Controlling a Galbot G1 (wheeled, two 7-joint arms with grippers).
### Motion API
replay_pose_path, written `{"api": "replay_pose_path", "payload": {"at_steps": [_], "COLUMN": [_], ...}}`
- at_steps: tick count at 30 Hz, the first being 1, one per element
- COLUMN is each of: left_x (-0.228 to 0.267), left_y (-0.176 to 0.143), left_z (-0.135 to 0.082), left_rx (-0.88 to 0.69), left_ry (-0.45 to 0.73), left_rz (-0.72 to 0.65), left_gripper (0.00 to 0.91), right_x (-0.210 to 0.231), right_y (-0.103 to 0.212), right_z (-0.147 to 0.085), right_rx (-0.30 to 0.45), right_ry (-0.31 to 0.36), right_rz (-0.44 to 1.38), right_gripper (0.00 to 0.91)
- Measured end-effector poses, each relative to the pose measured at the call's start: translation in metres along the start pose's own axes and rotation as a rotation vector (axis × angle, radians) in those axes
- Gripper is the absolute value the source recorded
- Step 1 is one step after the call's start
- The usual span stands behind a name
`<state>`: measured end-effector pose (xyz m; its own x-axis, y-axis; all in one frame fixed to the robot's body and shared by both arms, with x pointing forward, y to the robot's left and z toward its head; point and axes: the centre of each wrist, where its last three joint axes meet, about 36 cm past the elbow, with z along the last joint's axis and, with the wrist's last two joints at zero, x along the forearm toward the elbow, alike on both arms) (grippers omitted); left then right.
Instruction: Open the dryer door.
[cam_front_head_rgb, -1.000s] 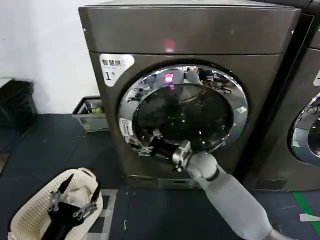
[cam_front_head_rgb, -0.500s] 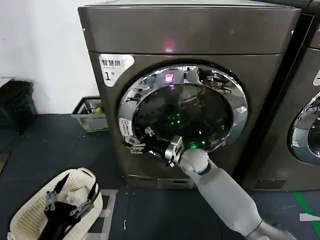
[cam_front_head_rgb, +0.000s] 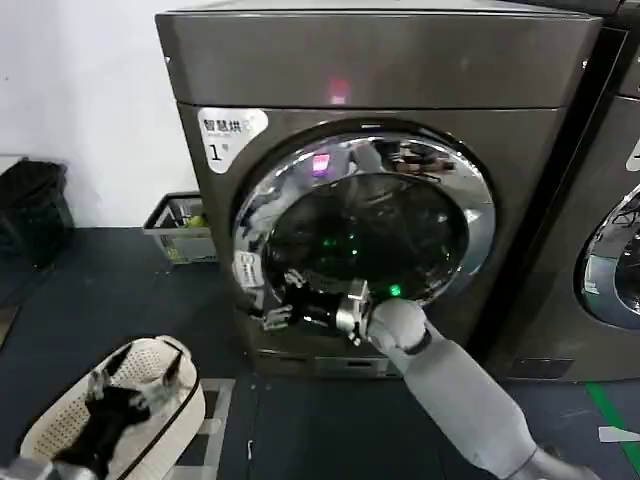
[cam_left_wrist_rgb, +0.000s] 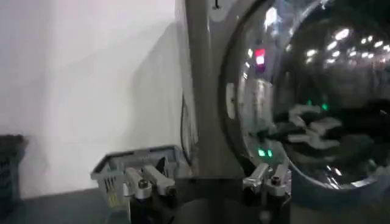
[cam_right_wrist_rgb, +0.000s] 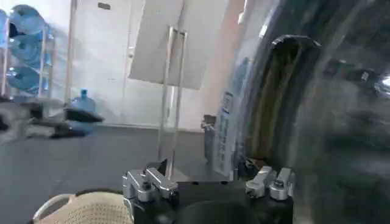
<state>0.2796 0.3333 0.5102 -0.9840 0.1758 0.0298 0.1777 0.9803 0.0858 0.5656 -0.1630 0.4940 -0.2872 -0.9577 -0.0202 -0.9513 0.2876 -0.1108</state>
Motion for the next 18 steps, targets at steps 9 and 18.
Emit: {"api": "replay_pose_path", "payload": {"at_steps": [9, 18], "left_x": [-0.048, -0.081], "left_y": [0.05, 0.076], "left_z": [0.007, 0.01], "left_rx": [0.006, 0.115], "left_ry": [-0.12, -0.125], "left_rz": [0.247, 0.28], "left_gripper": [0.907, 0.907], "right_x": [0.042, 0.082], "right_y": [0.006, 0.028], "right_z": [-0.012, -0.009], "right_rx": [-0.008, 0.027], "right_ry": [0.027, 0.043], "right_rz": [-0.188, -0.308], "right_gripper": [0.907, 0.907]}}
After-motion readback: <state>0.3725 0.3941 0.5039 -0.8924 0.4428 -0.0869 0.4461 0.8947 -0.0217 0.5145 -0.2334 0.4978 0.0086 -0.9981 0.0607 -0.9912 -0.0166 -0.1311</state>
